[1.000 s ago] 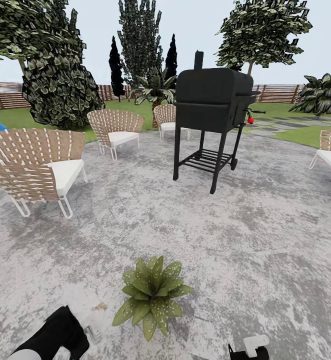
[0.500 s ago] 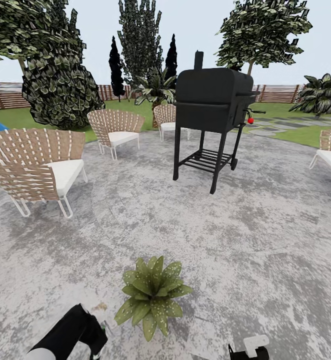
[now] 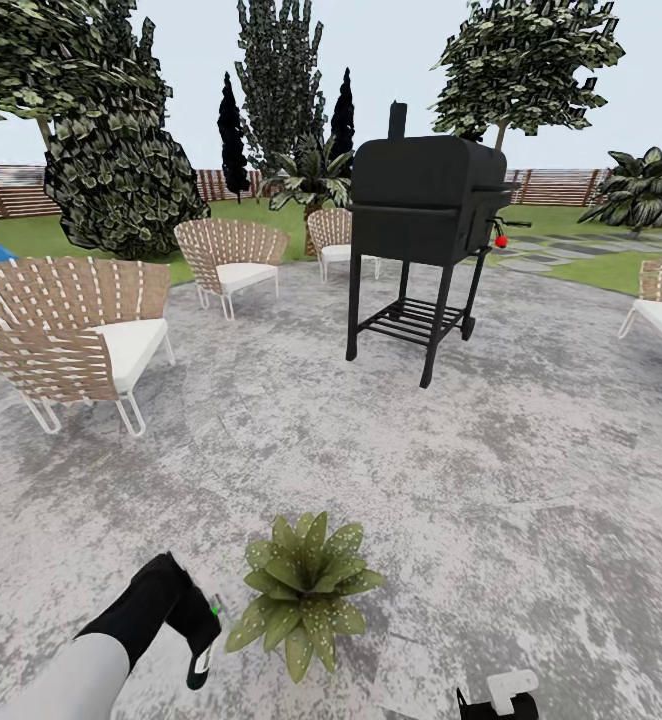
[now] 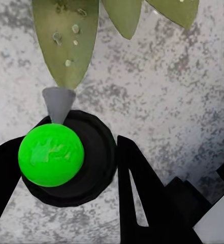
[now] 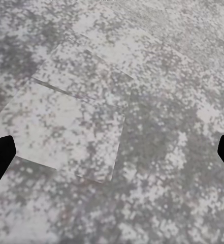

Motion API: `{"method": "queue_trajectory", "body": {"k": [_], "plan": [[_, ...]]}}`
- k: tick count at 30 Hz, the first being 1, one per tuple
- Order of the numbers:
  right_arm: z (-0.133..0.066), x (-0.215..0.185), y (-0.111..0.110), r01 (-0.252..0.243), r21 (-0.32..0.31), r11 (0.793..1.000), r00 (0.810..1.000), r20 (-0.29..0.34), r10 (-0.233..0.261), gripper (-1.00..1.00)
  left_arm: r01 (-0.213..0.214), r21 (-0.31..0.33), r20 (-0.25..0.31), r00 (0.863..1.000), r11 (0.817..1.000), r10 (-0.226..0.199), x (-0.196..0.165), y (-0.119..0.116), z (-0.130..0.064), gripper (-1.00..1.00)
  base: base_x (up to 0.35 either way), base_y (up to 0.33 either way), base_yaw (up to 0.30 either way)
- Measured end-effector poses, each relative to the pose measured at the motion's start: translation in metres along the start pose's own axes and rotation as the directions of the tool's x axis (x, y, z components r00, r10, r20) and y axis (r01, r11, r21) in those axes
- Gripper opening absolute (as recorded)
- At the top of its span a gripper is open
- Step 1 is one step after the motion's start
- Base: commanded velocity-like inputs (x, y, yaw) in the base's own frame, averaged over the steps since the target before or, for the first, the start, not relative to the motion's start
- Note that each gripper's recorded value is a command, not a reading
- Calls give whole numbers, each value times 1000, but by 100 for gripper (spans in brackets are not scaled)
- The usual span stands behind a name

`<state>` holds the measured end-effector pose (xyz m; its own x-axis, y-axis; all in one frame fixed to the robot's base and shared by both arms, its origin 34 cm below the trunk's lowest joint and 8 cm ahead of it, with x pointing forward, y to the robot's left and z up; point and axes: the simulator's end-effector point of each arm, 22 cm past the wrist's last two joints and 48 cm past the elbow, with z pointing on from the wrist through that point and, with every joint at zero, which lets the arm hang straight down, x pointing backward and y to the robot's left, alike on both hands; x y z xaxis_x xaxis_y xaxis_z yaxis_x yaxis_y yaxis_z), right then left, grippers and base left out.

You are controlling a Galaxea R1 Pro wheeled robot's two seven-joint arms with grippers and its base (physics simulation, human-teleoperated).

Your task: Pick up the pesticide atomizer in the garden and spray insectifuge to fully cover both potted plants in the garden.

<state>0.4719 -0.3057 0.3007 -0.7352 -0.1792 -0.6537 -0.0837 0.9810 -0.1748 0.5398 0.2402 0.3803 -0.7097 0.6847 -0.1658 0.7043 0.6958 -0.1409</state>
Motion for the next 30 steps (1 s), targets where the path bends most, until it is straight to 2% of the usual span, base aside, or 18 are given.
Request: {"method": "queue_trajectory", "body": {"k": [3,6,10,17,21,22,23,24,30], "plan": [[0,0,0,0,0,1000,1000,-1,0,100,-11,9,-30,999,1000,11,11,-7,7,-100,0,0,0],[0,0,0,1,0,1000,1000,-1,-1,100,-3,54,-55,998,999,6,26,-30,22,-100,0,0,0],[0,0,0,0,0,1000,1000,0,0,100,-8,76,-51,999,997,12,22,-44,28,-100,0,0,0],[0,0,0,-1,1,1000,1000,0,1,100,9,59,-42,999,998,-7,21,-36,25,-100,-136,-63,11],[0,0,0,-1,1,1000,1000,1,1,100,10,47,-42,999,999,-8,21,-33,24,-100,-140,-36,212],[0,0,0,-1,0,1000,1000,1,1,100,9,29,-43,999,1000,-8,21,-28,24,-100,-8,-2,125],[0,0,0,0,0,1000,1000,1,0,100,10,-47,-45,999,999,-12,24,-10,23,-100,-2,0,33],[0,0,0,0,0,1000,1000,0,0,100,14,-70,-43,999,997,-17,23,-7,25,-100,-1,0,17],[0,0,0,0,0,1000,1000,0,0,100,21,-52,10,1000,998,-20,-7,-20,25,-100,0,0,2]]}}
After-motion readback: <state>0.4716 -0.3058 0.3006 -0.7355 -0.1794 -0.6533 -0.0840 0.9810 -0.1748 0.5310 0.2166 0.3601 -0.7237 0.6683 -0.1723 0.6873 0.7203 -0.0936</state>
